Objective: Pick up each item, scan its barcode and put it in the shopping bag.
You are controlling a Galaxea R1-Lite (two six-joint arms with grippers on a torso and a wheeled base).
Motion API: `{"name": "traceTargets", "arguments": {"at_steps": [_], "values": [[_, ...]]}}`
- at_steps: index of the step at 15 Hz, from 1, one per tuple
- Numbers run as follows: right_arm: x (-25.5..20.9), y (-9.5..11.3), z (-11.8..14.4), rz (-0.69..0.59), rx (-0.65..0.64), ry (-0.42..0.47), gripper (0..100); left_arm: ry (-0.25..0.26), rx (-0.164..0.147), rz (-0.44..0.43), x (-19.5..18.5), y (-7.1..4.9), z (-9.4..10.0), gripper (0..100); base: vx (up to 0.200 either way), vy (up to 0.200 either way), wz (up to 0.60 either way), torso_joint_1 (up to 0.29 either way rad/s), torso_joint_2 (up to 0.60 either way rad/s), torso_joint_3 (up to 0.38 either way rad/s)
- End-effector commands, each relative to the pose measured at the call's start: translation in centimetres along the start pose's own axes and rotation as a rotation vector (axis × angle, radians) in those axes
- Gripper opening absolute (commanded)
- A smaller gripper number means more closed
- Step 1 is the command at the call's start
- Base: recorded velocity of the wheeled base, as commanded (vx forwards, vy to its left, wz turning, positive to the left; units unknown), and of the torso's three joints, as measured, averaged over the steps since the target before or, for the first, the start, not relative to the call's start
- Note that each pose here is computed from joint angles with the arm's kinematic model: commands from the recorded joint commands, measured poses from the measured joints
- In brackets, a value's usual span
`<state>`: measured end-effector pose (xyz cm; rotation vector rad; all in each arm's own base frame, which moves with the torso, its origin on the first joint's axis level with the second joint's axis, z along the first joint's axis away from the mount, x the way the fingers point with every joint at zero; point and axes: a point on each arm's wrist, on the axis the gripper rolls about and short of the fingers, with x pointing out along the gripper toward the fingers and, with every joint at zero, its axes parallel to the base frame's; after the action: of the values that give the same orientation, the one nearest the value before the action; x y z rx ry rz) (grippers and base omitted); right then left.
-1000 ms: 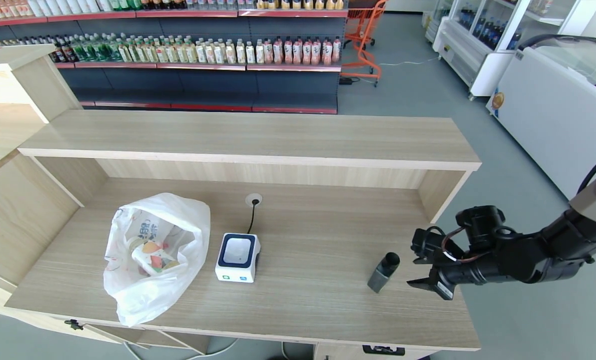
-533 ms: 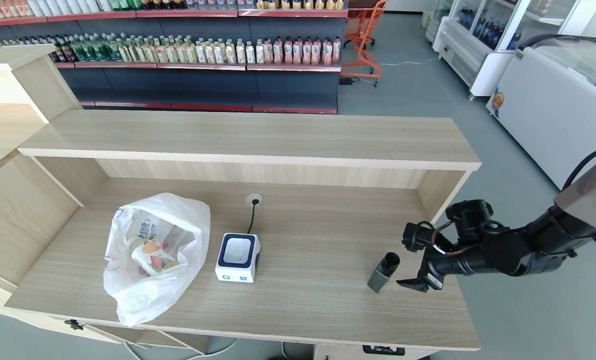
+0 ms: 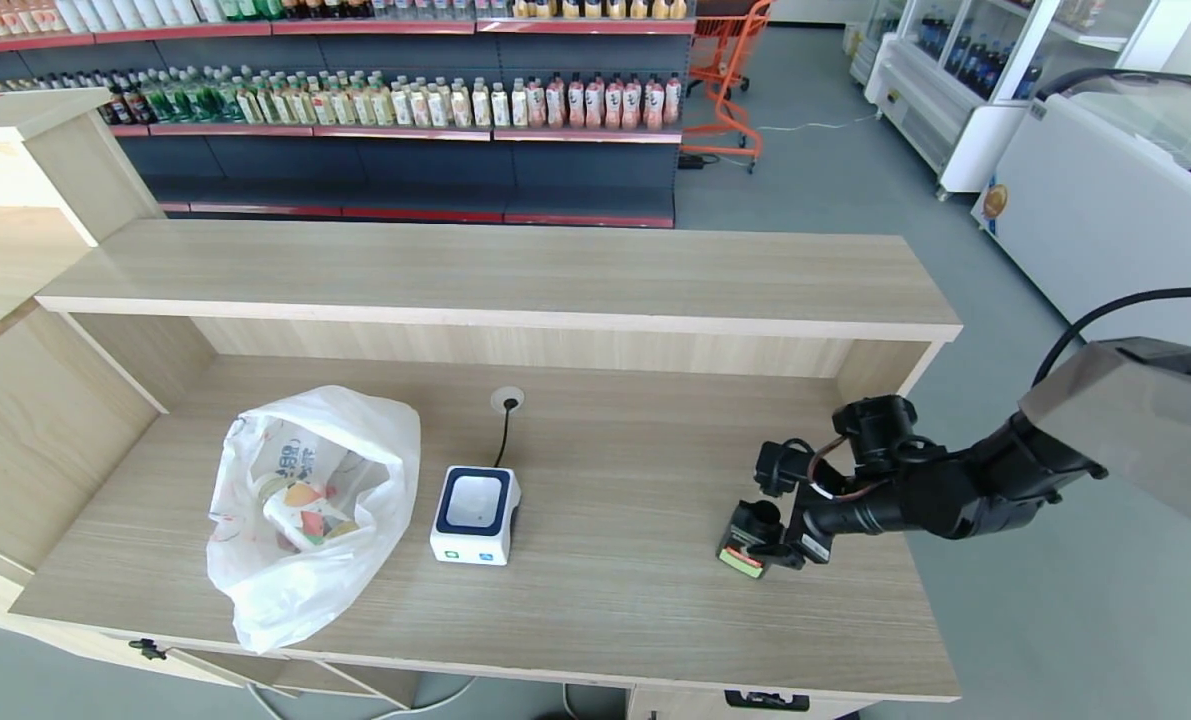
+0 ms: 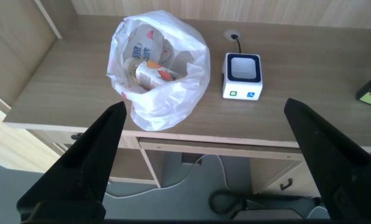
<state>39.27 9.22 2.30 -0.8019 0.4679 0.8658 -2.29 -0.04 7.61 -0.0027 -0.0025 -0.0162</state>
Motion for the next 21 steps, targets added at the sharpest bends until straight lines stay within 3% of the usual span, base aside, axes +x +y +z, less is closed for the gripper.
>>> {"name": "traceTargets", "arguments": {"at_steps": [1, 8, 9, 17, 18, 19, 20, 21], "values": [[1.1, 0.5, 0.1, 0.023, -0.005, 0.0, 100, -0.001, 0.0, 0.001, 0.0, 0.0, 0.0, 100, 0.0, 0.0, 0.0, 0.0, 0.0, 0.0], [2.6, 1.8, 1.0, 0.062, 0.028, -0.031, 100, -0.001, 0.0, 0.001, 0.0, 0.0, 0.0, 100, 0.0, 0.0, 0.0, 0.0, 0.0, 0.0], [2.6, 1.9, 1.0, 0.064, 0.029, -0.029, 0, -0.001, 0.0, 0.002, 0.0, 0.0, 0.0, 100, 0.0, 0.0, 0.0, 0.0, 0.0, 0.0], [0.9, 1.2, 2.6, 0.003, 0.059, -0.088, 0, -0.001, 0.0, 0.001, 0.0, 0.0, 0.0, 100, 0.0, 0.0, 0.0, 0.0, 0.0, 0.0], [-0.5, 0.9, 3.4, -0.029, 0.091, -0.119, 0, -0.001, 0.0, -0.001, 0.0, 0.0, 0.0, 100, 0.0, 0.0, 0.0, 0.0, 0.0, 0.0], [-5.6, 0.8, 4.2, -0.09, 0.27, -0.157, 0, -0.001, 0.0, 0.002, 0.0, 0.0, 0.0, 100, 0.0, 0.0, 0.0, 0.0, 0.0, 0.0], [-9.3, 0.7, 4.1, -0.144, 0.342, -0.17, 0, -0.001, 0.0, 0.001, 0.0, 0.0, 0.0, 100, 0.0, 0.0, 0.0, 0.0, 0.0, 0.0], [-13.3, 0.7, 3.0, -0.236, 0.342, -0.152, 0, -0.001, 0.0, 0.001, 0.0, 0.0, 0.0, 100, 0.0, 0.0, 0.0, 0.0, 0.0, 0.0]]}}
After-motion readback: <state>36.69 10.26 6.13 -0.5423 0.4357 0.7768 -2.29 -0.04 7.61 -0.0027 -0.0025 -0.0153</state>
